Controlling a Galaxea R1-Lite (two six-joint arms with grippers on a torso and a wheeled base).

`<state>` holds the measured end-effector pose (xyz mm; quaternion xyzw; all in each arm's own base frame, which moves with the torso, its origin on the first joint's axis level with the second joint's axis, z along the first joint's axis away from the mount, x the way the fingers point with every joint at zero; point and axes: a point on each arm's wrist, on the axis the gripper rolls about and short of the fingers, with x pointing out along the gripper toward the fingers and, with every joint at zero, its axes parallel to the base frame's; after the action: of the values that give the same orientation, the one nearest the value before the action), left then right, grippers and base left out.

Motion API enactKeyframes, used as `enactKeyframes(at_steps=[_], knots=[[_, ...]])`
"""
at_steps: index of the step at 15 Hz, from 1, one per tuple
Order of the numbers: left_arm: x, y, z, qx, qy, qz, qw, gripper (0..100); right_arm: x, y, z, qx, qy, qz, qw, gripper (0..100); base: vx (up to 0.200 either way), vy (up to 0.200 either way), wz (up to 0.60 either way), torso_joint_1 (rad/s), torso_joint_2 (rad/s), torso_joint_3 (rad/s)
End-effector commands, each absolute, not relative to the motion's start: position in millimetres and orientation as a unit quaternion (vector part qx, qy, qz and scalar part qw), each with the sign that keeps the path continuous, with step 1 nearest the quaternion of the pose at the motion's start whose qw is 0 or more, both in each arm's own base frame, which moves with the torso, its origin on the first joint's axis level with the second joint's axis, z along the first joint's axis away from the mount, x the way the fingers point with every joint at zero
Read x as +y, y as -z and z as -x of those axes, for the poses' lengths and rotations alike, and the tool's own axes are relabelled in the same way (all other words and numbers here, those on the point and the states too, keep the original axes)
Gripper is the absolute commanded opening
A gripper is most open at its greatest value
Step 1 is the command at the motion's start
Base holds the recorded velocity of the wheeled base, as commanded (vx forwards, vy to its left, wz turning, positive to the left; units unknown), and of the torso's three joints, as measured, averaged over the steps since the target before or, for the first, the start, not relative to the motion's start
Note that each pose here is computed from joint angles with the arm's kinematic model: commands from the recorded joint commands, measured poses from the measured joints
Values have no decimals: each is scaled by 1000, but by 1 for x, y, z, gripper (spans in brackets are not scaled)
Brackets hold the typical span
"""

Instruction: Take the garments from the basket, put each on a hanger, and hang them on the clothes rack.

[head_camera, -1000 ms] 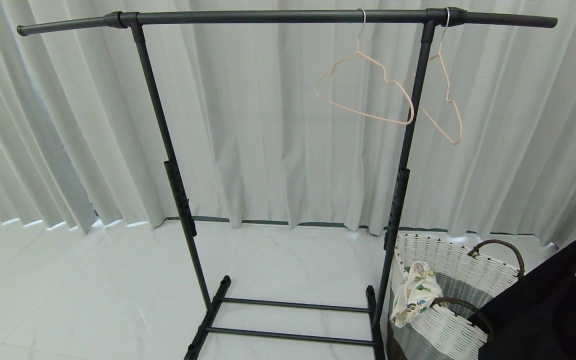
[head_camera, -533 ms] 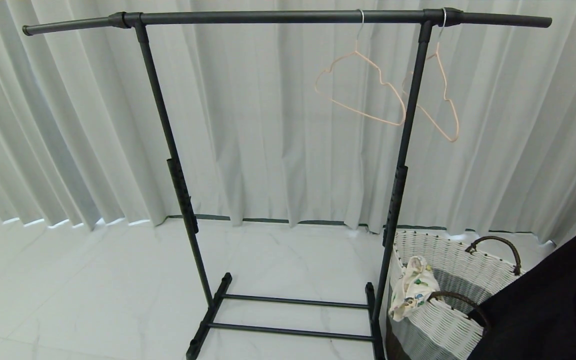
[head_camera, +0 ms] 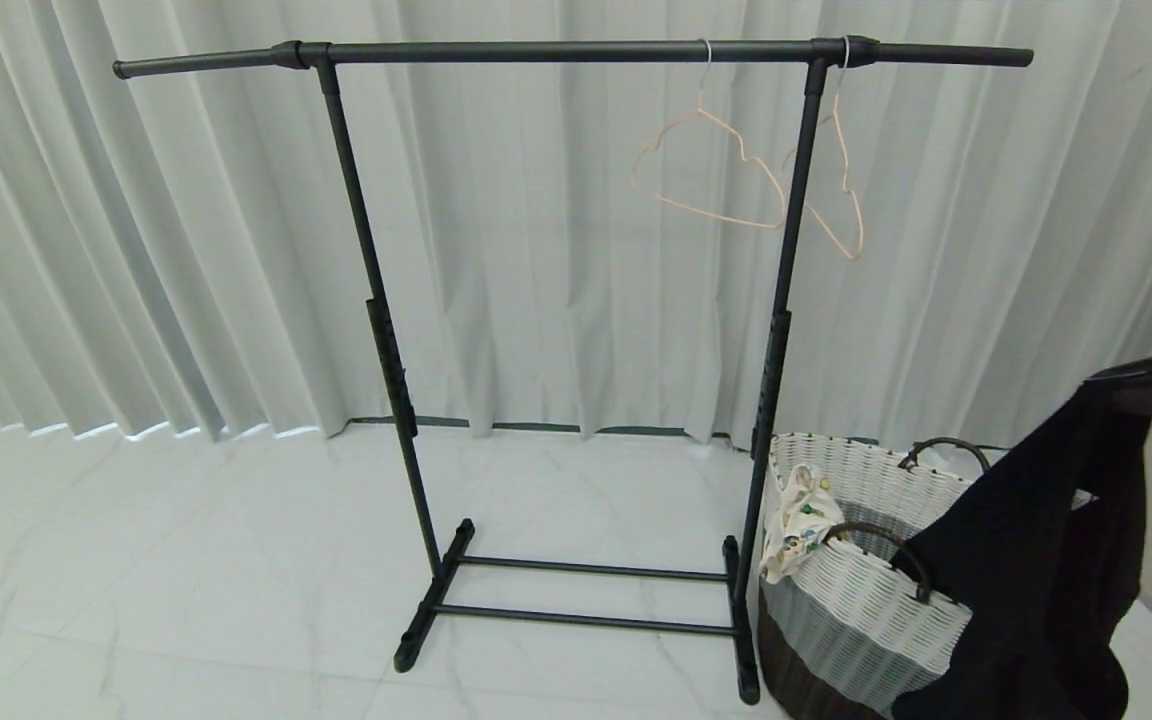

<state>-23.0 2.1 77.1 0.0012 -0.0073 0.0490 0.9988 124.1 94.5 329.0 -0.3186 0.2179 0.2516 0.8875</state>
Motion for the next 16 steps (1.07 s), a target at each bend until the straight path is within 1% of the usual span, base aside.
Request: enactKeyframes(at_steps=[1,6,7,8,9,10,12,13,14,15,16], knots=[[2,-77,23,-7,-49,-2,999,100,125,-314,-142,241,-290,318,870,0,0,0,0,0,0,0],[2,-77,23,-7,-46,-7,999,100,144,-298,-155,273,-326,317,848,0,0,0,0,0,0,0],[0,-80,23,-11,-3,-8,1000,100,146,-297,-156,275,-330,317,846,0,0,0,0,0,0,0],[-3,-109,26,-29,71,7,997,100,148,-295,-158,276,-334,315,845,0,0,0,0,0,0,0],[-4,-145,19,-17,111,28,993,100,151,-293,-161,276,-341,313,842,0,0,0,0,0,0,0],[-5,-180,2,5,119,31,992,100,157,-290,-165,277,-350,309,840,0,0,0,0,0,0,0],[-9,-225,-38,44,162,33,985,100,170,-285,-178,265,-355,303,844,0,0,0,0,0,0,0],[-17,-236,-59,71,205,31,976,100,175,-283,-184,258,-356,299,847,0,0,0,0,0,0,0],[-27,-238,-84,106,233,26,966,100,180,-282,-189,253,-363,295,847,0,0,0,0,0,0,0],[-33,-239,-94,115,247,24,962,100,182,-282,-190,251,-367,293,846,0,0,0,0,0,0,0],[-61,-238,-124,138,296,11,945,100,184,-283,-192,248,-373,289,846,0,0,0,0,0,0,0]])
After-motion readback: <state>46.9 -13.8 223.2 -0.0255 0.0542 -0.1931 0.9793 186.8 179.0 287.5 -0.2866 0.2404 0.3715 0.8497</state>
